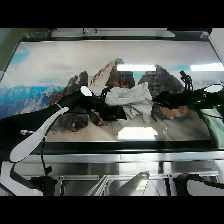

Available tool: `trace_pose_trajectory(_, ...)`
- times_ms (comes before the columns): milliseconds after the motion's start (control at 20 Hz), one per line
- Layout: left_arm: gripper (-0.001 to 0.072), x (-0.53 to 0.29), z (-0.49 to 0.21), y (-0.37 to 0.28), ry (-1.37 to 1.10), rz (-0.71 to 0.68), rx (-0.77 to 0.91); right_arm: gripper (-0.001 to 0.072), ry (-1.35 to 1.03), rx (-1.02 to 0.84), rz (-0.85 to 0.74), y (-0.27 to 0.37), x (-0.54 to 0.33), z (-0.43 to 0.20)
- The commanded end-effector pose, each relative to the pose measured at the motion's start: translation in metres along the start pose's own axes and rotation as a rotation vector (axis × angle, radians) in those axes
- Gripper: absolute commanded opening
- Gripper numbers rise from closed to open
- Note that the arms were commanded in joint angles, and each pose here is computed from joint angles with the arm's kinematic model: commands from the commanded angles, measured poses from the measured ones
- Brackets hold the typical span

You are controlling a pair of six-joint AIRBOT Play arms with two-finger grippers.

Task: Fold the shirts.

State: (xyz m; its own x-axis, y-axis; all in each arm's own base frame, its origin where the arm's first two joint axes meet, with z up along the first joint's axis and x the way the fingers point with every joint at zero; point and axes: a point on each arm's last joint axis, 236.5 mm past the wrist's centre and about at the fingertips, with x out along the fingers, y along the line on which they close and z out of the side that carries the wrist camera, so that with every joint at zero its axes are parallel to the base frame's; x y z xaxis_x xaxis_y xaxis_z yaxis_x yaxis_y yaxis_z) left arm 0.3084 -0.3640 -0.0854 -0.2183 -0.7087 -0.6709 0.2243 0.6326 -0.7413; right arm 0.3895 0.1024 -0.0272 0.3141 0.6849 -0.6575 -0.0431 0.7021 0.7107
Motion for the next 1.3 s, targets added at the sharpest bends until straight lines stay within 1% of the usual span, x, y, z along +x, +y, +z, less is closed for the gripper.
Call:
trace_pose_trajectory(0, 0.0701, 0.000, -0.005, -0.004, 0.072, -0.030, -0.006, 0.0500, 0.017, 0.000, 0.010, 0.003, 0.000, -0.004)
trace_pose_trajectory(150, 0.0700, -0.022, 0.009, -0.008, 0.015, -0.024, 0.009, 0.0499, 0.011, -0.001, 0.001, 0.000, 0.001, -0.003)
trace_pose_trajectory(250, 0.0701, -0.024, 0.003, 0.011, 0.041, 0.054, -0.021, 0.0500, 0.010, 0.008, -0.003, -0.003, 0.003, -0.002)
trace_pose_trajectory(400, 0.0701, -0.024, -0.024, 0.026, 0.145, 0.131, -0.026, 0.0500, 0.031, 0.016, 0.000, -0.006, 0.005, -0.007)
trace_pose_trajectory(500, 0.0701, -0.023, -0.014, 0.028, 0.099, 0.141, -0.026, 0.0500, 0.031, 0.016, 0.002, -0.006, 0.006, -0.007)
trace_pose_trajectory(700, 0.0701, -0.018, 0.025, 0.029, -0.072, 0.169, -0.031, 0.0500, 0.036, 0.018, 0.012, -0.003, 0.006, -0.008)
trace_pose_trajectory(850, 0.0699, -0.019, 0.040, 0.020, -0.125, 0.168, -0.019, 0.0499, 0.042, 0.018, 0.016, -0.002, 0.006, -0.009)
trace_pose_trajectory(900, 0.0597, -0.022, 0.046, 0.014, -0.138, 0.163, -0.006, 0.0499, 0.041, 0.018, 0.015, -0.002, 0.006, -0.009)
trace_pose_trajectory(950, 0.0451, -0.026, 0.051, 0.009, -0.147, 0.160, 0.006, 0.0499, 0.043, 0.019, 0.015, -0.003, 0.006, -0.009)
trace_pose_trajectory(1000, 0.0422, -0.028, 0.053, 0.006, -0.151, 0.157, 0.014, 0.0499, 0.046, 0.023, 0.014, -0.004, 0.008, -0.010)
trace_pose_trajectory(1050, 0.0421, -0.029, 0.054, 0.004, -0.149, 0.155, 0.019, 0.0499, 0.048, 0.030, 0.011, -0.007, 0.010, -0.010)
trace_pose_trajectory(1100, 0.0315, -0.028, 0.052, 0.004, -0.144, 0.155, 0.018, 0.0499, 0.051, 0.042, 0.006, -0.012, 0.013, -0.010)
trace_pose_trajectory(1150, 0.0066, -0.028, 0.049, 0.005, -0.130, 0.155, 0.018, 0.0499, 0.058, 0.057, 0.002, -0.018, 0.018, -0.011)
trace_pose_trajectory(1200, 0.0013, -0.027, 0.045, 0.005, -0.114, 0.156, 0.020, 0.0499, 0.062, 0.071, -0.005, -0.025, 0.022, -0.012)
trace_pose_trajectory(1250, 0.0013, -0.027, 0.043, 0.005, -0.103, 0.158, 0.021, 0.0499, 0.065, 0.082, -0.011, -0.030, 0.026, -0.013)
